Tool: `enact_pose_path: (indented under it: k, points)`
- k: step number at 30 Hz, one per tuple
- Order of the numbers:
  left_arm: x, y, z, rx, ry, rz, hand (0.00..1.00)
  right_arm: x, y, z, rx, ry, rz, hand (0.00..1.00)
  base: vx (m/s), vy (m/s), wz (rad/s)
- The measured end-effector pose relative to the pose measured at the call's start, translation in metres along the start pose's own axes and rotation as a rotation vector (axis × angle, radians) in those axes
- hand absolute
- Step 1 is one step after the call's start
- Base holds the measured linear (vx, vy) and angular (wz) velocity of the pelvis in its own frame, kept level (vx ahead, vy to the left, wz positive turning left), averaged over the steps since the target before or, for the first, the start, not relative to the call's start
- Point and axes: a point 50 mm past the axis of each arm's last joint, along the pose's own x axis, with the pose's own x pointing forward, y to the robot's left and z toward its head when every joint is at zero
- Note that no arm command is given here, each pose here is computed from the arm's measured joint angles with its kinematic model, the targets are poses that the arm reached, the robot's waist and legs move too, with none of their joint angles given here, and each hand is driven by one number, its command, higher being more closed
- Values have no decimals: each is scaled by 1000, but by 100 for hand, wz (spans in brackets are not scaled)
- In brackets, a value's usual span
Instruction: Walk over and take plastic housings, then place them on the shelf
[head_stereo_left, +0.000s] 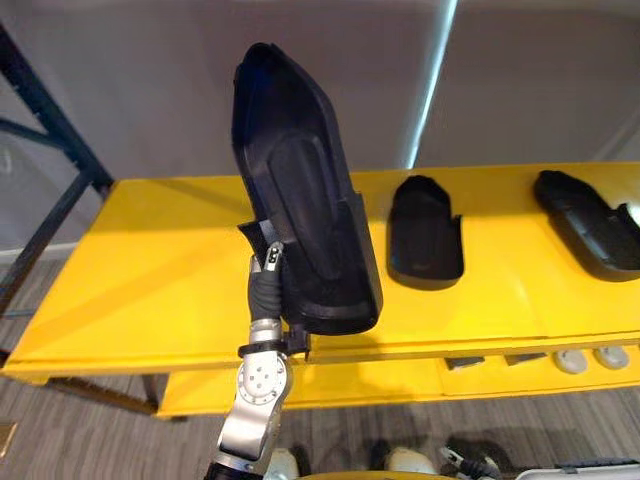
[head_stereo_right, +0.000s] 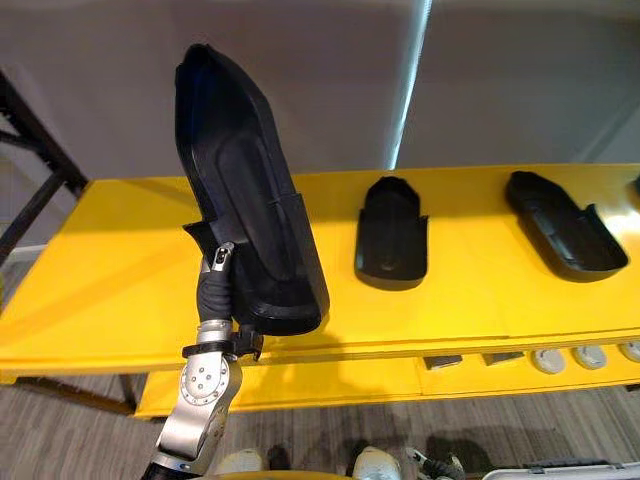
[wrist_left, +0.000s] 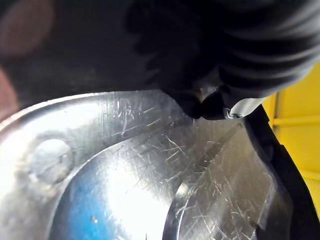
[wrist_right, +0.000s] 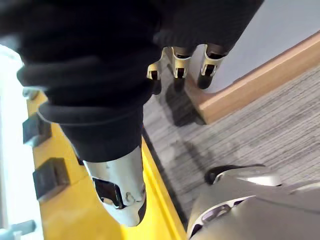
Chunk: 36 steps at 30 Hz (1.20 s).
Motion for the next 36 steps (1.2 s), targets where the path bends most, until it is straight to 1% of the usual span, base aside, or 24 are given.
enact_pose_path:
  k: [1,6,9,12,15,16,21,28,36]
  points:
    - [1,3,-1,22,3,-12,100,-1,7,-3,-2,11,19,0,-4,470,24]
    - [6,9,-2,45,-1,-25,100,-1,15,6,-5,-12,38,0,-87,367,-24]
    - [5,13,-5,65,10,-25,100,-1,27,22,-77,-73,79,0,-190,208,-74]
    - [3,9,-12,72,41,-40,100,-3,32,19,-86,-75,97,0,-19,92,-45]
    - [4,3,-11,78,30,-54,100,-3,25,17,-84,-74,81,0,26,32,12]
    - [3,-1,-12,87,28,-80,100,-3,20,9,-63,-48,64,0,85,3,38]
    - [3,-1,-12,95,27,-84,100,-4,17,0,3,-11,43,0,119,-56,26]
    - [7,21,-17,139,48,-15,100,-5,32,12,47,-35,80,0,-3,-43,-7]
    - [7,39,-38,258,152,26,100,-4,31,12,46,-33,78,0,-90,-13,-4]
